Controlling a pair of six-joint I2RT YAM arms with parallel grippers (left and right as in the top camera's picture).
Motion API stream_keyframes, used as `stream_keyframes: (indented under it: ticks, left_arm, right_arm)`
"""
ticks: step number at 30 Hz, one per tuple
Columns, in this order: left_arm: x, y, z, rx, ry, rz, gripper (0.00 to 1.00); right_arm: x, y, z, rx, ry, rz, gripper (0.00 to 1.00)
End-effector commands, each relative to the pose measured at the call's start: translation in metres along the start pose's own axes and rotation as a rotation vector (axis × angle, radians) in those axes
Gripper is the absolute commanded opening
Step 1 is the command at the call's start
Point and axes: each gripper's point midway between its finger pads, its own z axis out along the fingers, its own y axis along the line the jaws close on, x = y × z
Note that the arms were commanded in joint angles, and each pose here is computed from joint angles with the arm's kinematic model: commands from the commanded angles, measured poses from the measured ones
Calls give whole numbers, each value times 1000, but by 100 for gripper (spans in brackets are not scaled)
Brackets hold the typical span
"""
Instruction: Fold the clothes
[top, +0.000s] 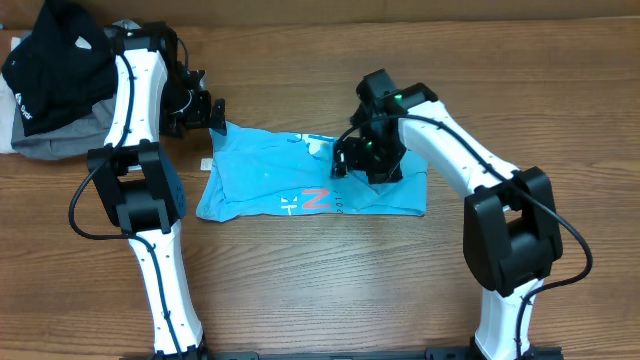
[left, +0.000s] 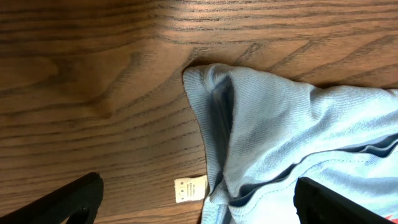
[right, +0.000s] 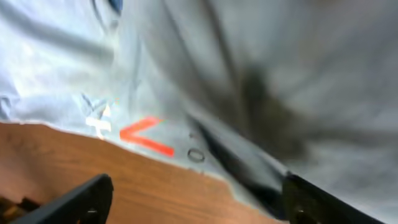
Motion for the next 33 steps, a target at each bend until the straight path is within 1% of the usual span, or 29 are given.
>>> stream_keyframes:
  ticks: [1, 7, 8, 9, 11, 13, 19, 23, 26, 27, 28, 30, 33]
  left_arm:
    - [-3, -6, 1, 11, -7, 5, 100]
    - [-3, -6, 1, 12, -5, 5, 100]
    - [-3, -6, 1, 12, -4, 5, 100]
    - [-3, -6, 1, 12, -4, 5, 100]
    - [-3, -6, 1, 12, -4, 5, 100]
    - [-3, -6, 1, 12, -4, 5, 100]
    - [-3, -6, 1, 12, -5, 5, 100]
    - [-3, -6, 1, 12, -3, 5, 100]
    - [-3, -6, 1, 11, -4, 5, 100]
    - [-3, -6, 1, 11, -4, 5, 100]
    - [-3, -6, 1, 12, -4, 5, 100]
    - [-3, -6, 1, 12, -4, 5, 100]
    - [-3, -6, 1, 12, -4, 5, 100]
  right_arm:
    - [-4, -4, -13, -10, 3, 43, 91]
    - [-14, -39, -41, 62, -19, 131, 92]
    - [-15, -43, -42, 61, -21, 141, 91]
    - [-16, -46, -42, 60, -22, 149, 88]
    - [-16, -50, -37, 59, -24, 143, 77]
    - [-10, -49, -27, 64, -4, 139, 70]
    - [7, -21, 8, 8, 40, 62, 69]
    - [21, -11, 27, 19, 64, 45, 68]
    - [25, -4, 35, 16, 66, 32, 51]
    - [25, -2, 36, 16, 65, 25, 40]
    - [26, 0, 36, 17, 64, 30, 36]
    - [25, 2, 34, 17, 60, 38, 33]
    - [21, 6, 27, 15, 53, 34, 33]
